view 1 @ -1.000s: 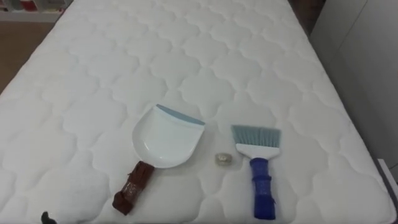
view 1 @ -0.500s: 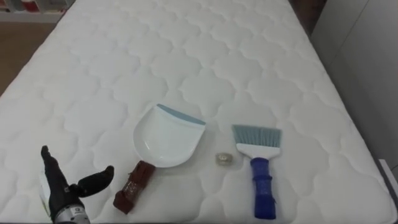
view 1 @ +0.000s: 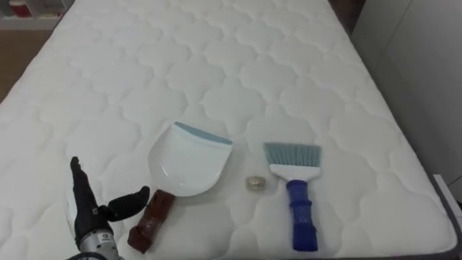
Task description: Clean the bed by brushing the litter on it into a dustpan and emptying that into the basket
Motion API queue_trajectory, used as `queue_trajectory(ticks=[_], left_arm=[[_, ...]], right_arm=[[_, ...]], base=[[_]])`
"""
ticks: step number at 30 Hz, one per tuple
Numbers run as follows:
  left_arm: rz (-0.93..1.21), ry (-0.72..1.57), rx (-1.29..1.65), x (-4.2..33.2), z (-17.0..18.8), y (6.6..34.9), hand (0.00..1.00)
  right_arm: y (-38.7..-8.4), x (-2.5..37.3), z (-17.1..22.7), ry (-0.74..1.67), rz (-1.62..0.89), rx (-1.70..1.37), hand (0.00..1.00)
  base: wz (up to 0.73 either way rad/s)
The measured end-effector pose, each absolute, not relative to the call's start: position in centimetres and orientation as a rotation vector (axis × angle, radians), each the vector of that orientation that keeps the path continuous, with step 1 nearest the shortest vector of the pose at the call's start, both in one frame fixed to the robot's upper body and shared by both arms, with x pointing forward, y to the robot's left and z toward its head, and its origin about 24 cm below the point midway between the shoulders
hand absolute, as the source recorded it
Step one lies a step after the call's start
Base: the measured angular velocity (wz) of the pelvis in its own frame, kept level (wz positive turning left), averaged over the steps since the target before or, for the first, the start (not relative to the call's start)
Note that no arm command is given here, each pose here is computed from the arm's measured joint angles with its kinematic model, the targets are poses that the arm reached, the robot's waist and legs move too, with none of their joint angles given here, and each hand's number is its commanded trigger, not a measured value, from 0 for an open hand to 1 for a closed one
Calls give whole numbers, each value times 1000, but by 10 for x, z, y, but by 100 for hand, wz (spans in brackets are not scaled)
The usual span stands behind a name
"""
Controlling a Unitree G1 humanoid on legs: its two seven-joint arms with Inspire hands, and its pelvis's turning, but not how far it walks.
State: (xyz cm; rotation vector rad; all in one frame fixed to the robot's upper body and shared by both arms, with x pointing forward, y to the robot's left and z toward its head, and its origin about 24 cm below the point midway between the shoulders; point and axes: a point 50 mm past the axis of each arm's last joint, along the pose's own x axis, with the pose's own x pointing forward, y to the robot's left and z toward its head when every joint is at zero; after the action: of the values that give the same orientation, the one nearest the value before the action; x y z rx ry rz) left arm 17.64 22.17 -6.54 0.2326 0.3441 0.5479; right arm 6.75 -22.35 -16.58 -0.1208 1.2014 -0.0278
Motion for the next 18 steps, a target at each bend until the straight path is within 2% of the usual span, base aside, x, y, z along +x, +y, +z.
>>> queue_trajectory(ticks=[18], left_arm=[[459,403,247,176,-71,219,0]], right_arm=[[-224,68,-164,1177,-47,-110,0]], base=[[-1]])
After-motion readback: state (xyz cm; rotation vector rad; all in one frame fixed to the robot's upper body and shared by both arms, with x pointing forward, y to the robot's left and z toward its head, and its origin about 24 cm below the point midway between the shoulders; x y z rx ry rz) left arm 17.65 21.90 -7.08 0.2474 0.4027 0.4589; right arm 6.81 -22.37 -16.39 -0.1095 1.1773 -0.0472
